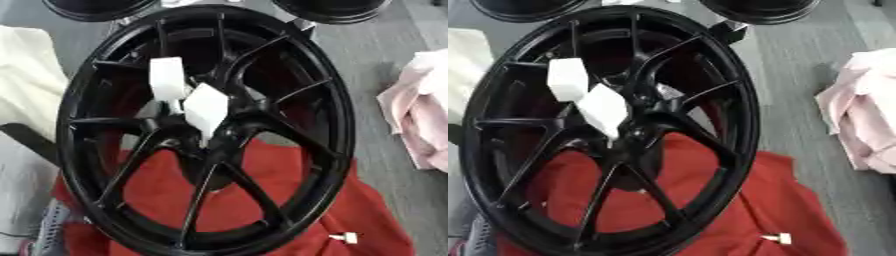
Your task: Pull the pin out of the wheel hub.
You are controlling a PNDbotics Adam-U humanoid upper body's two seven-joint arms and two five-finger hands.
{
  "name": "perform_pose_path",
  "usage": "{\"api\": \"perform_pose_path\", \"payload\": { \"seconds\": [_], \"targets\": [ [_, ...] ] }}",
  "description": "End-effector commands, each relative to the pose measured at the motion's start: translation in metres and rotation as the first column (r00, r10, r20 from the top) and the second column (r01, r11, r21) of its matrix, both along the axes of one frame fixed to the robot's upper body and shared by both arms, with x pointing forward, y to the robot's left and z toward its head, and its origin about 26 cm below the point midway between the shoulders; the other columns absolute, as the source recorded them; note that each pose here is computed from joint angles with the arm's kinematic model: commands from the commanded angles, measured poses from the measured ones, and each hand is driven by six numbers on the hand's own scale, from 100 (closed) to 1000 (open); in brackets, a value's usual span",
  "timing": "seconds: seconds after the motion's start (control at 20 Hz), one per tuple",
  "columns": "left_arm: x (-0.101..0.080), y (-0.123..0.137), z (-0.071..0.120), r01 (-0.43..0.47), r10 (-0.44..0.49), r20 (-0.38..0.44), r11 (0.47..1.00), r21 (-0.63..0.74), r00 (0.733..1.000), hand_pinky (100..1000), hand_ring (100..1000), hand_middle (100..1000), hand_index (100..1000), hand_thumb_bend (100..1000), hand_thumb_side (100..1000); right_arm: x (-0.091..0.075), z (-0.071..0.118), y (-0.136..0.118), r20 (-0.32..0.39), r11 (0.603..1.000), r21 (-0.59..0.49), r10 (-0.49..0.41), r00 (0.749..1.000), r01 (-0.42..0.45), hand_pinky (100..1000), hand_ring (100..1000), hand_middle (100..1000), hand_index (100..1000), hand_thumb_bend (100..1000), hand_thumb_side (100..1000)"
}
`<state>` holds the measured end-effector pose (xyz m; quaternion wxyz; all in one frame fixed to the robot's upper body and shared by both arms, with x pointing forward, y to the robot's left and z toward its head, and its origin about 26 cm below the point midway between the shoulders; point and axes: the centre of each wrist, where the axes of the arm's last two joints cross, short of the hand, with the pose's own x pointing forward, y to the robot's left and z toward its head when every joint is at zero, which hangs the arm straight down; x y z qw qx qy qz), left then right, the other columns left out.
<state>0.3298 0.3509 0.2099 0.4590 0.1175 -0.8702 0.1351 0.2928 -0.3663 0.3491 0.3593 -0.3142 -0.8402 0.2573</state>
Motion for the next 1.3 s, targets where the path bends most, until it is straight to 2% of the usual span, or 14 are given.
{"api": "perform_pose_path", "payload": {
  "seconds": [0.05, 0.15, 0.3, 0.6, 0.9, 1.1, 1.3],
  "targets": [
    [-0.003, 0.004, 0.011, -0.007, 0.006, 0.026, 0.999, 0.034, 1.0, 768, 785, 754, 828, 139, 920, -0.017, 0.026, 0.017, 0.006, 0.974, -0.227, 0.007, 1.0, -0.006, 847, 785, 741, 778, 100, 507],
    [-0.003, 0.004, 0.011, -0.005, 0.004, 0.024, 0.999, 0.039, 1.0, 768, 785, 754, 828, 139, 920, -0.024, 0.034, 0.029, -0.017, 0.936, -0.352, 0.017, 1.0, -0.022, 853, 795, 744, 788, 100, 516],
    [-0.003, 0.004, 0.011, -0.005, 0.004, 0.018, 0.999, 0.045, 1.0, 768, 785, 754, 828, 138, 921, -0.03, 0.043, 0.039, -0.068, 0.855, -0.516, 0.023, 0.997, -0.055, 857, 803, 756, 794, 100, 482],
    [-0.002, 0.004, 0.011, 0.002, -0.003, 0.01, 0.998, 0.059, 1.0, 769, 786, 754, 828, 138, 921, -0.032, 0.055, 0.055, -0.214, 0.653, -0.737, 0.021, 0.977, -0.175, 868, 825, 774, 808, 100, 507],
    [-0.001, 0.002, 0.011, 0.015, -0.015, 0.001, 0.997, 0.07, 1.0, 769, 786, 754, 828, 141, 922, -0.029, 0.056, 0.075, -0.31, 0.507, -0.812, 0.041, 0.95, -0.287, 869, 832, 780, 813, 100, 531],
    [-0.001, 0.001, 0.012, 0.023, -0.022, -0.002, 0.997, 0.076, 1.0, 769, 786, 754, 828, 138, 923, -0.026, 0.055, 0.091, -0.342, 0.43, -0.835, 0.083, 0.936, -0.343, 869, 833, 781, 815, 100, 520],
    [0.0, 0.0, 0.011, 0.029, -0.029, -0.006, 0.997, 0.077, 1.0, 769, 786, 754, 828, 139, 923, -0.024, 0.056, 0.116, -0.363, 0.362, -0.843, 0.165, 0.917, -0.398, 867, 832, 780, 815, 100, 514]
  ]
}}
